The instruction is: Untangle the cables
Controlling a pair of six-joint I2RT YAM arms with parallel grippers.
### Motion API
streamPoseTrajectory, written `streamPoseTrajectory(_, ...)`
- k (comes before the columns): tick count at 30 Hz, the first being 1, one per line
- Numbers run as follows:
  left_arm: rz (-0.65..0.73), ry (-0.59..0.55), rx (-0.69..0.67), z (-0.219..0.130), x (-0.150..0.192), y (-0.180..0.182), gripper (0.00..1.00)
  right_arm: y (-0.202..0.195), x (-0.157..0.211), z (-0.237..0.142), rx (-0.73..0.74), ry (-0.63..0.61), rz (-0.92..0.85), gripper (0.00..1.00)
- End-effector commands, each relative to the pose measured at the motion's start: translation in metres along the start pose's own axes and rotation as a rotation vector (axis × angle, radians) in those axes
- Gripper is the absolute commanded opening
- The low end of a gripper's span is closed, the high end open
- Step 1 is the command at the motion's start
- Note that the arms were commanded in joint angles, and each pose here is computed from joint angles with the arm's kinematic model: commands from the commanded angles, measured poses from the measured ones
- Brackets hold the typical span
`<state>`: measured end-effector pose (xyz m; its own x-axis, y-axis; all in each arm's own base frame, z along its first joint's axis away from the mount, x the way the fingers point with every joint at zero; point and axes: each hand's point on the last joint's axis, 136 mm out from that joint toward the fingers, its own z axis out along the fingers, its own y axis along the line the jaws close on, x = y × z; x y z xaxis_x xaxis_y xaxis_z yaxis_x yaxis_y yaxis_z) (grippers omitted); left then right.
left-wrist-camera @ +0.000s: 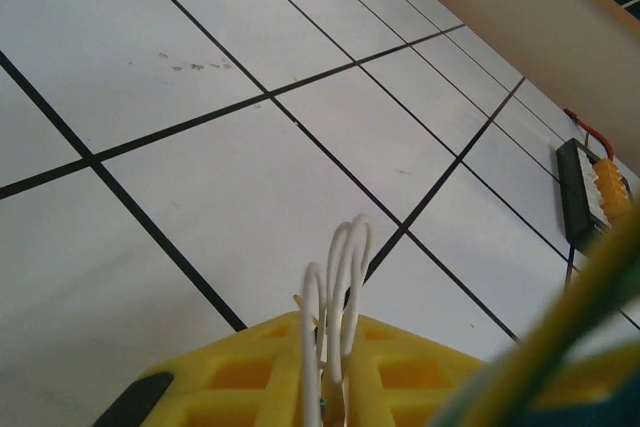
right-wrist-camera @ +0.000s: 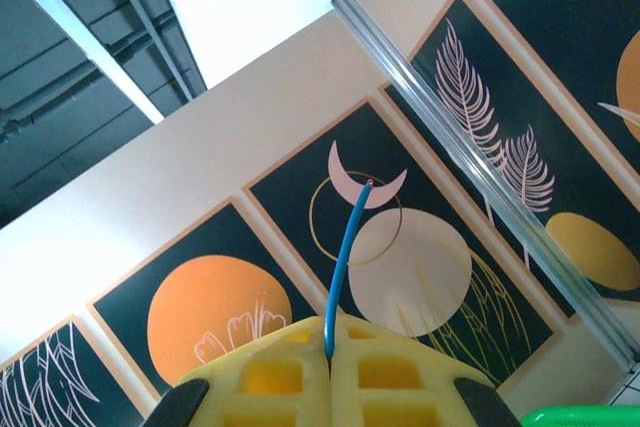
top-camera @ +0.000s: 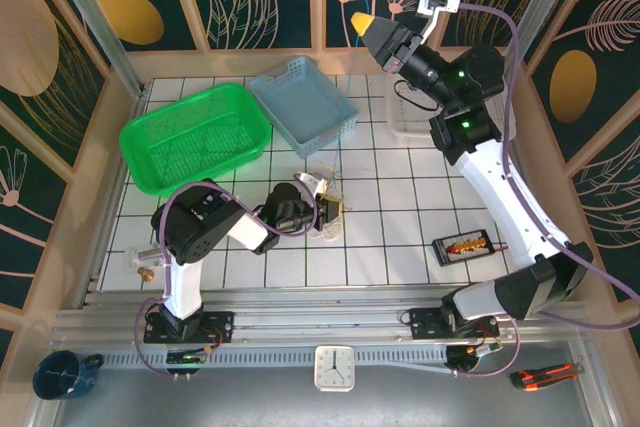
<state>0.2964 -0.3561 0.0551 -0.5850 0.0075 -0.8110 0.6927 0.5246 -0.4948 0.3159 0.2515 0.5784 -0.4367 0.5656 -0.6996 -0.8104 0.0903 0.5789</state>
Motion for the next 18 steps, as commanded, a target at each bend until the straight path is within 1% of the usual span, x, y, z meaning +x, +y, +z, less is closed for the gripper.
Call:
streamPoseTrajectory(1, -0.007, 0.021, -0.016, -0.001, 0.012, 0.006, 0.02, 0.037, -0.030, -0.008, -0.087, -0.062, -0.063, 0.00)
streamPoseTrajectory(2, -0.007, 0.024, -0.019, -0.001, 0.013, 0.007, 0.00, 0.036, -0.035, -0.009, -0.084, -0.070, -0.066, 0.00)
streamPoseTrajectory(8, -0.011, 0.033, -0.032, -0.003, 0.018, 0.010, 0.00, 0.040, -0.081, -0.021, -0.050, -0.132, -0.130, 0.00)
streamPoseTrajectory(13, -0.013, 0.042, -0.037, -0.006, 0.023, 0.011, 0.00, 0.038, -0.137, -0.057, -0.017, -0.255, -0.160, 0.00)
streamPoseTrajectory(15, -0.013, 0.042, -0.038, -0.007, 0.024, 0.011, 0.00, 0.038, -0.151, -0.067, -0.011, -0.282, -0.164, 0.00)
streamPoseTrajectory(18, -0.013, 0.040, -0.038, -0.007, 0.024, 0.011, 0.00, 0.034, -0.154, -0.070, 0.000, -0.278, -0.160, 0.00)
